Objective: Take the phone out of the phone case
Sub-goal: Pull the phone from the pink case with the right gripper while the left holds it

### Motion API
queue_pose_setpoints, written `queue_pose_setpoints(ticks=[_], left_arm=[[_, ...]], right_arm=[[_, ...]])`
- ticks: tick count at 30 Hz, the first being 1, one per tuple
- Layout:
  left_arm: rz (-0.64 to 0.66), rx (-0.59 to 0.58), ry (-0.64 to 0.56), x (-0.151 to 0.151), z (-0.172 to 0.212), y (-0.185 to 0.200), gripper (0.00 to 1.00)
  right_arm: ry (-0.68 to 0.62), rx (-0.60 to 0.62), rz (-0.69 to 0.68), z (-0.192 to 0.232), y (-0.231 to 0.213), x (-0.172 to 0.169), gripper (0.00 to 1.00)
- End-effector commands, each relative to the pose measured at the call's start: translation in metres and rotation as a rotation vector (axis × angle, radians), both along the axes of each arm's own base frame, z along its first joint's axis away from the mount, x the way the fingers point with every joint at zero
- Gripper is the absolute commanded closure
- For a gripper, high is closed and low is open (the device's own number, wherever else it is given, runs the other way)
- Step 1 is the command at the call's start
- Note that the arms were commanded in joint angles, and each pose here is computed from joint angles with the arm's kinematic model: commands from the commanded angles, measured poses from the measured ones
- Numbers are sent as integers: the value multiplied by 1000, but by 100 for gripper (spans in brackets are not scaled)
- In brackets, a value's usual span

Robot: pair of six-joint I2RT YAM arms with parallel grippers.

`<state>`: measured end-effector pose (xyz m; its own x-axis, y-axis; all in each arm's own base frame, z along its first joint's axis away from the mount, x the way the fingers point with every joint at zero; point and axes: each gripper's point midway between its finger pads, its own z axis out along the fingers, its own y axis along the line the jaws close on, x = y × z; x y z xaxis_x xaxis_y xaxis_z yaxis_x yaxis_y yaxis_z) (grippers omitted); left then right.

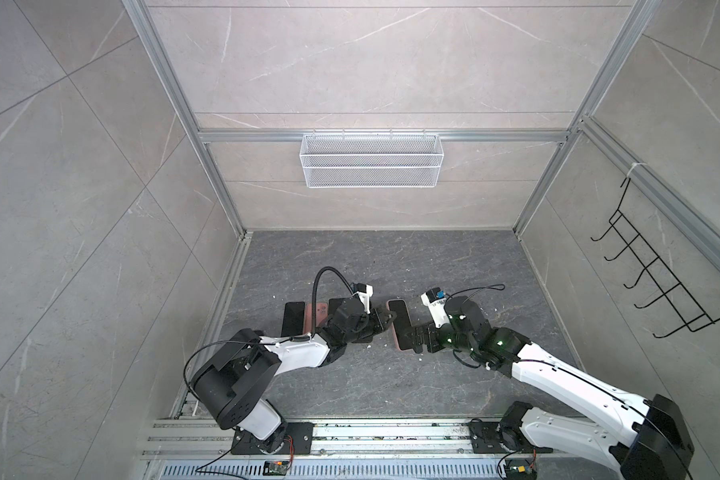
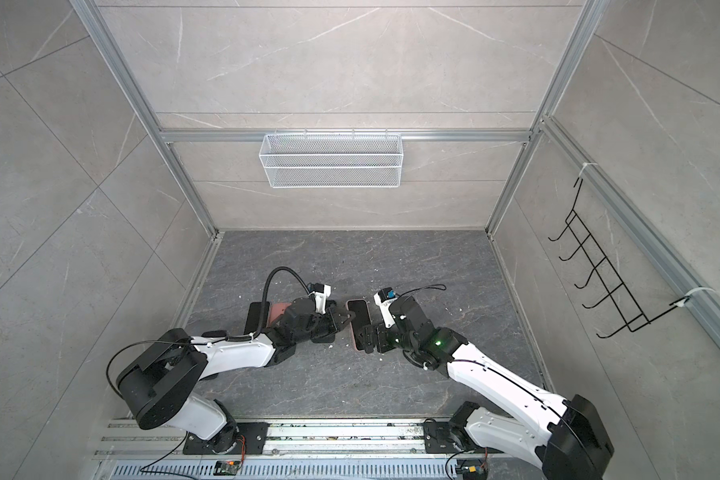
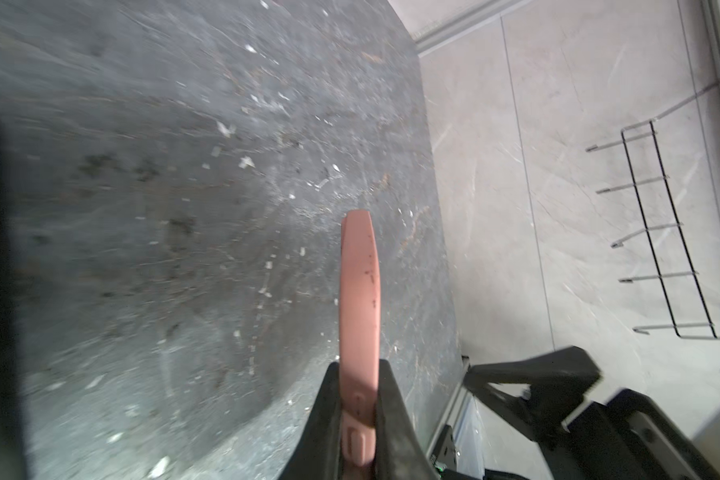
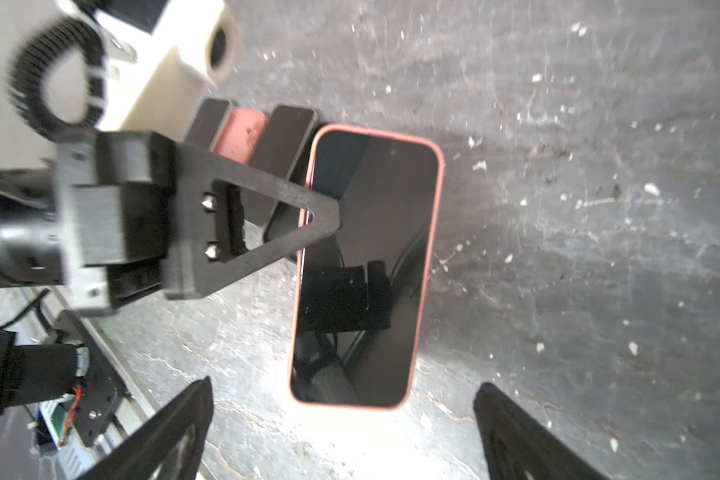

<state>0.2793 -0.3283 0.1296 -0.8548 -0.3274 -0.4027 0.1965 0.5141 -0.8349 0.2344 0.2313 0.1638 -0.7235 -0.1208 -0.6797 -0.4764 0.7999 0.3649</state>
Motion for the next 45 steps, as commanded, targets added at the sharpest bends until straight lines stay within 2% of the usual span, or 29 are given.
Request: queue_pose_setpoints(ticks=[1,6,12,19,27,31,38,45], left_arm=[[64,-82,-134,12,51,8,100],[140,-110,-188,14,69,26,100],[243,-198,-272,13,99,50,100],[341,-415,-349,10,151,72,100],[415,-703,-293,10,181,85,100],[422,-789,-245,8,183,82,100],[422,-843,-180,7,176,68,100],[428,-860,-145,8,165,60,100]], right_arm=[[-54,45,-13,26,2,3,1],[-68,115,-51,46,-1,2,0],[-75,269,-78,70,1,-5,0],[-92,463,-89,91,1,-14,0],[-71,593,-119,80,0,-17,1],[-68,684,-116,78,5,-16,6],[-76,785,-65,88,19,-12,18],[-60,871,-18,96,33,-10,36]])
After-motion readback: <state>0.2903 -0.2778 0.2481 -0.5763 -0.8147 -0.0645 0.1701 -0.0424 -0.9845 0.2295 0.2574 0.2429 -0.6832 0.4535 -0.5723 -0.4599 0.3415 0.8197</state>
